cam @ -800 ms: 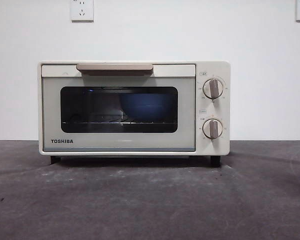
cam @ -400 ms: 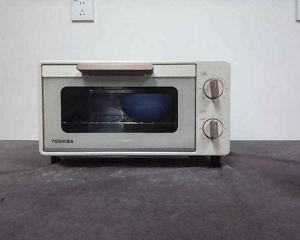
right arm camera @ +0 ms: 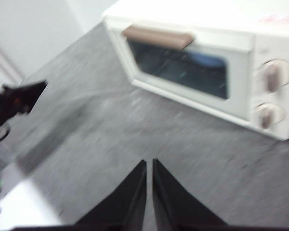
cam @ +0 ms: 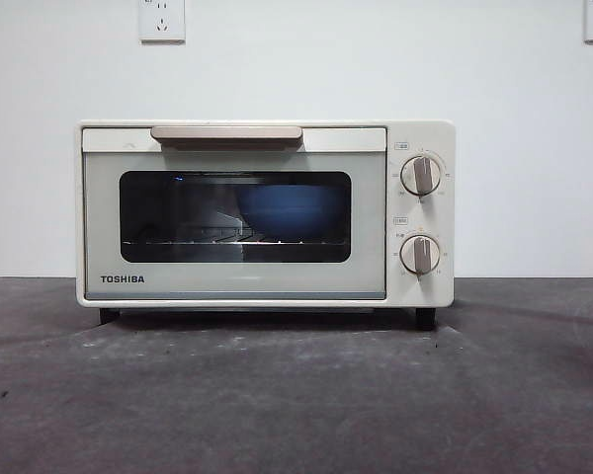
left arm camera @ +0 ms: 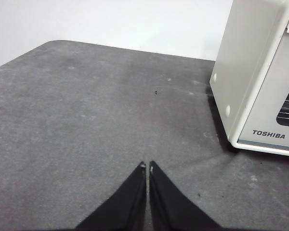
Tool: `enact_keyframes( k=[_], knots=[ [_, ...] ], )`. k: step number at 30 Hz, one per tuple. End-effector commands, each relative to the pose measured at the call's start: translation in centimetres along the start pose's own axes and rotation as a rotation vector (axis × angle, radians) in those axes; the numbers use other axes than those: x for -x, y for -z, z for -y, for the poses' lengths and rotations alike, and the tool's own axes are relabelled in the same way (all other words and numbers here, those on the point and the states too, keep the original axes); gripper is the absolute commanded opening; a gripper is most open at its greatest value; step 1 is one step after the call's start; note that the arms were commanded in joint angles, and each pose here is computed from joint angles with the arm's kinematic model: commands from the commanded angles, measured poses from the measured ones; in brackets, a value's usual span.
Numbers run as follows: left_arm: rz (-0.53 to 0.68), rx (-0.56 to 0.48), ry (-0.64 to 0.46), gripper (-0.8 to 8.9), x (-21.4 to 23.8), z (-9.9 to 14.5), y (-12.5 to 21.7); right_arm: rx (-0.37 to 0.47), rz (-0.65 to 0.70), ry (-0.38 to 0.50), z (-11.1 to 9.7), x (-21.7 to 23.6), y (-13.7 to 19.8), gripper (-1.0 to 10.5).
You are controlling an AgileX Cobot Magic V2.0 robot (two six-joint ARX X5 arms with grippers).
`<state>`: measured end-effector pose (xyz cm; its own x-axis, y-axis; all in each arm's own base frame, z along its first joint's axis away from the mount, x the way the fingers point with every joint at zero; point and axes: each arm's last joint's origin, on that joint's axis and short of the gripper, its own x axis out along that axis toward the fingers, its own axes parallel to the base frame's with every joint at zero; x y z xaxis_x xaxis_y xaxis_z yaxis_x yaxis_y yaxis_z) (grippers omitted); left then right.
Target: Place pumpkin in the steamer
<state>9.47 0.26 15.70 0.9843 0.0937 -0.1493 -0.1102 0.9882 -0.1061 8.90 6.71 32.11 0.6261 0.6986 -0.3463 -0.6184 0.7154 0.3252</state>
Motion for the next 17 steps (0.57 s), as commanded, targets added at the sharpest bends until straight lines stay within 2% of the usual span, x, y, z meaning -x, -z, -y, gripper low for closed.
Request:
enact_keyframes(
  k=[1, 7, 10, 13, 17],
  knots=[
    [-0.025, -0.007, -0.004, 0.16, -0.2, -0.1, 0.7, 0.020, 0.104, 0.062, 0.7, 0.6, -0.4, 0.2],
    [-0.024, -0.007, -0.004, 0.19, -0.2, -0.1, 0.7, 0.049, 0.328, 0.354, 4.3, 1.4, 2.7, 0.2],
    [-0.024, -0.007, -0.004, 0.19, -0.2, -0.1, 0.7, 0.058, 0.421, 0.446, 6.3, 0.8, 5.5, 0.2],
    [-0.024, -0.007, -0.004, 0.19, -0.2, -0.1, 0.7, 0.043, 0.458, 0.556, 8.4, -0.1, 8.6, 0.2],
    [-0.024, -0.007, -0.004, 0.19, -0.2, -0.1, 0.7, 0.015, 0.427, 0.647, 10.2, -0.9, 11.6, 0.2]
  ],
)
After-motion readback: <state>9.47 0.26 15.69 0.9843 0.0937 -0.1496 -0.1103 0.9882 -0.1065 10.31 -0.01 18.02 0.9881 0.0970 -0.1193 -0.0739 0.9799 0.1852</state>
